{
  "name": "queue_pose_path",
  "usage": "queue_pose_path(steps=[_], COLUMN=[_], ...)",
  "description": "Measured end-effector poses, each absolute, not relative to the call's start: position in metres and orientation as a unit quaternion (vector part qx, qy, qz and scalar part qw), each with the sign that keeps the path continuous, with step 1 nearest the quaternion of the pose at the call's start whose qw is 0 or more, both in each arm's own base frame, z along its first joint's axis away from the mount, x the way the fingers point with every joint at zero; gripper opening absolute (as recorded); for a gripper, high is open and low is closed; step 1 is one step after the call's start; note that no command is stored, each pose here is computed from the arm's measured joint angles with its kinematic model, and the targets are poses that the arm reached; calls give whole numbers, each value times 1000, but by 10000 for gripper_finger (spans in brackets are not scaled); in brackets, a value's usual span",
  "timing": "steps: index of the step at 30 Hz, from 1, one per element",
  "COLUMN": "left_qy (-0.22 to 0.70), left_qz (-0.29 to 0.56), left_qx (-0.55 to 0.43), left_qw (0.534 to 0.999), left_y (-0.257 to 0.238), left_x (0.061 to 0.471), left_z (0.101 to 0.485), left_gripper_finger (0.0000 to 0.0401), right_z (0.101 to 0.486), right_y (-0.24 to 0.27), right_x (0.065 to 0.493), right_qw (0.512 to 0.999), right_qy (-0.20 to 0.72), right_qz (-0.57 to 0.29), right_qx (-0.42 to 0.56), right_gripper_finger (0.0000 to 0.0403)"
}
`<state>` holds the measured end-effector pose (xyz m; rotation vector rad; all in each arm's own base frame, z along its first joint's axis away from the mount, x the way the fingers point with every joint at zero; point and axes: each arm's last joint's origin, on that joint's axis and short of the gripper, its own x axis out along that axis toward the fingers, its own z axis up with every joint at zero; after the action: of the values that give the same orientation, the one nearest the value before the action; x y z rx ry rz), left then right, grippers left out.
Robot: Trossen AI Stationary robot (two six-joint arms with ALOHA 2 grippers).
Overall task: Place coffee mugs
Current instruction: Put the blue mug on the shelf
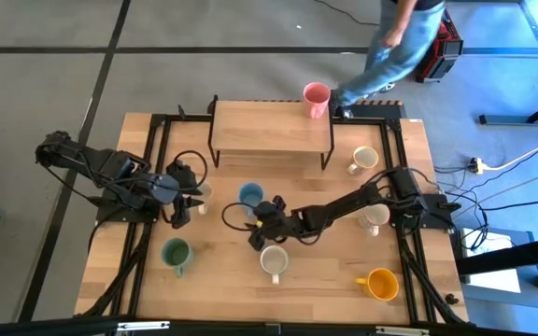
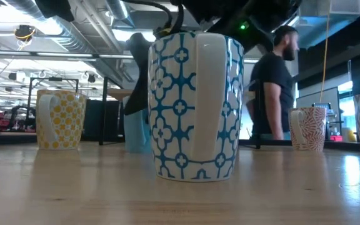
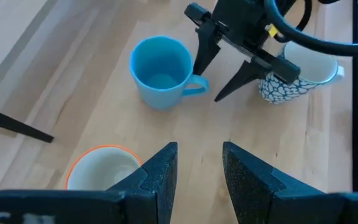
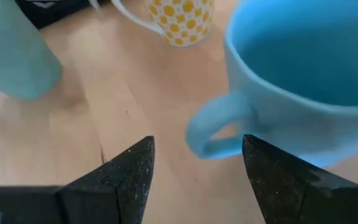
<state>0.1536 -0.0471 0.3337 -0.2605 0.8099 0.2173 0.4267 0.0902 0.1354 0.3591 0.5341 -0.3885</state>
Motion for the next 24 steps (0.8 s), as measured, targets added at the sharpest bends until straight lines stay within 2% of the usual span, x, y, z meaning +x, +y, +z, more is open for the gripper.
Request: queue_pose_path(steps=[5, 12, 24], left_qy=[393, 392, 391], left_qz=[104, 104, 104], left_qx=[-127, -128, -129], left_qw=[905, 905, 905], left_y=[-47, -47, -47], left_x=[154, 154, 154], left_z=[334, 334, 334], left_gripper_finger=[123, 123, 123], right_z=[130, 127, 126], right_y=[80, 73, 68], right_x=[435, 439, 433], right_qw=[940, 946, 930], right_qy=[253, 238, 248], right_qz=[-154, -152, -241], right_qx=[169, 156, 125], right_gripper_finger=[232, 232, 232])
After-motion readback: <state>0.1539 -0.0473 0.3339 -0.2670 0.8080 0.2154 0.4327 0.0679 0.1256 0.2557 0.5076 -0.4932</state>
